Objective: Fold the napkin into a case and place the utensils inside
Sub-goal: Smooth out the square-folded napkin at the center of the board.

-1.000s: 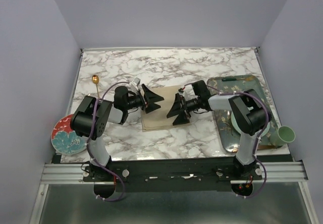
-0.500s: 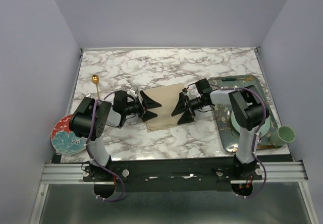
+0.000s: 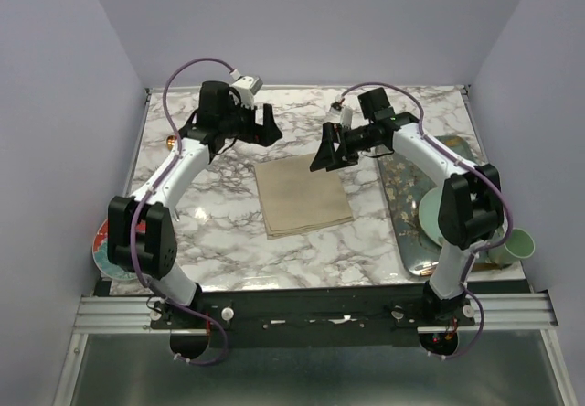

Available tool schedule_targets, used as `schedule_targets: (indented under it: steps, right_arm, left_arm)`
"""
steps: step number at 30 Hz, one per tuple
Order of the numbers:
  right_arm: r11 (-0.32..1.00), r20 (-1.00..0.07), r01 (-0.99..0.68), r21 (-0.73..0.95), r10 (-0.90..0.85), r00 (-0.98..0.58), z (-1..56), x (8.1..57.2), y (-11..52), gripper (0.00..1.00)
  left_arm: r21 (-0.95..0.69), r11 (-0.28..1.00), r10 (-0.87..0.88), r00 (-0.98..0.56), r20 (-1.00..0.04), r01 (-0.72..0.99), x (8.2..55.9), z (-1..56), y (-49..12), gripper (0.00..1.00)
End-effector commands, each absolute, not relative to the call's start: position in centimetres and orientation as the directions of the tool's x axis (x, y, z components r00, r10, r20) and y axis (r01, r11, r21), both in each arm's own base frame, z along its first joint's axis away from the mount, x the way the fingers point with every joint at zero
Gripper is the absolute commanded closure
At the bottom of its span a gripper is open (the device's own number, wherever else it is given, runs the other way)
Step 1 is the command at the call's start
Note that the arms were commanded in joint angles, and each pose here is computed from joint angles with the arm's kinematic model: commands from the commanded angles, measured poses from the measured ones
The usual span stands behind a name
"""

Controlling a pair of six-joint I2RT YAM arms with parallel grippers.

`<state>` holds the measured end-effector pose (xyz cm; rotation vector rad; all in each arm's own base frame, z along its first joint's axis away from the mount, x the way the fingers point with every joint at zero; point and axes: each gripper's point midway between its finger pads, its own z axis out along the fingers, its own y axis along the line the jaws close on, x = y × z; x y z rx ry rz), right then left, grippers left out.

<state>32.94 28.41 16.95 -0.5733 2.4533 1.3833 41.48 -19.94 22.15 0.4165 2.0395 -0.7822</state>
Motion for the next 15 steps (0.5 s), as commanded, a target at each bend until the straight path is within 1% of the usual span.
schedule_targets:
  steps: [1,4,5,7,8,9,11,12,15]
  right_arm:
    - [0.699,-0.428,-0.449,0.556,-0.222,-0.876,12.9,35.9,25.1,0.0]
    - [0.749,-0.435,-0.447,0.489,-0.235,-0.869,11.4,37.2,24.3,0.0]
    - [0.757,-0.446,-0.455,0.47,-0.241,-0.862,11.1,37.7,24.1,0.0]
    - [0.779,-0.452,-0.451,0.436,-0.244,-0.858,10.2,38.6,23.7,0.02]
    - [0.779,-0.468,-0.461,0.426,-0.246,-0.848,10.1,39.1,23.7,0.05]
    - [0.783,-0.466,-0.46,0.42,-0.249,-0.849,9.5,39.5,23.7,0.09]
    - [0.791,-0.475,-0.46,0.403,-0.248,-0.844,9.2,40.4,23.7,0.12]
    - [0.795,-0.472,-0.454,0.403,-0.245,-0.847,8.9,40.7,23.7,0.14]
    - [0.802,-0.458,-0.446,0.397,-0.249,-0.854,7.9,41.2,23.7,0.15]
  left_arm:
    - [-0.099,0.79,0.347,-0.574,-0.742,0.605,42.5,14.9,-17.0,0.03]
    - [-0.056,0.743,0.425,-0.536,-0.73,0.666,43.1,13.6,-17.7,0.11]
    - [-0.052,0.733,0.44,-0.531,-0.724,0.678,43.1,13.2,-17.9,0.18]
    - [-0.064,0.721,0.456,-0.541,-0.707,0.69,43.2,11.6,-18.1,0.25]
    - [-0.069,0.72,0.461,-0.55,-0.696,0.69,43.1,10.9,-18.1,0.33]
    - [-0.073,0.719,0.468,-0.559,-0.684,0.691,43.0,10.2,-18.1,0.36]
    - [-0.085,0.722,0.481,-0.586,-0.652,0.687,42.7,8.3,-17.8,0.42]
    - [-0.083,0.724,0.486,-0.592,-0.643,0.685,42.6,7.8,-17.6,0.44]
    - [-0.072,0.721,0.52,-0.607,-0.601,0.689,41.6,6.1,-16.9,0.46]
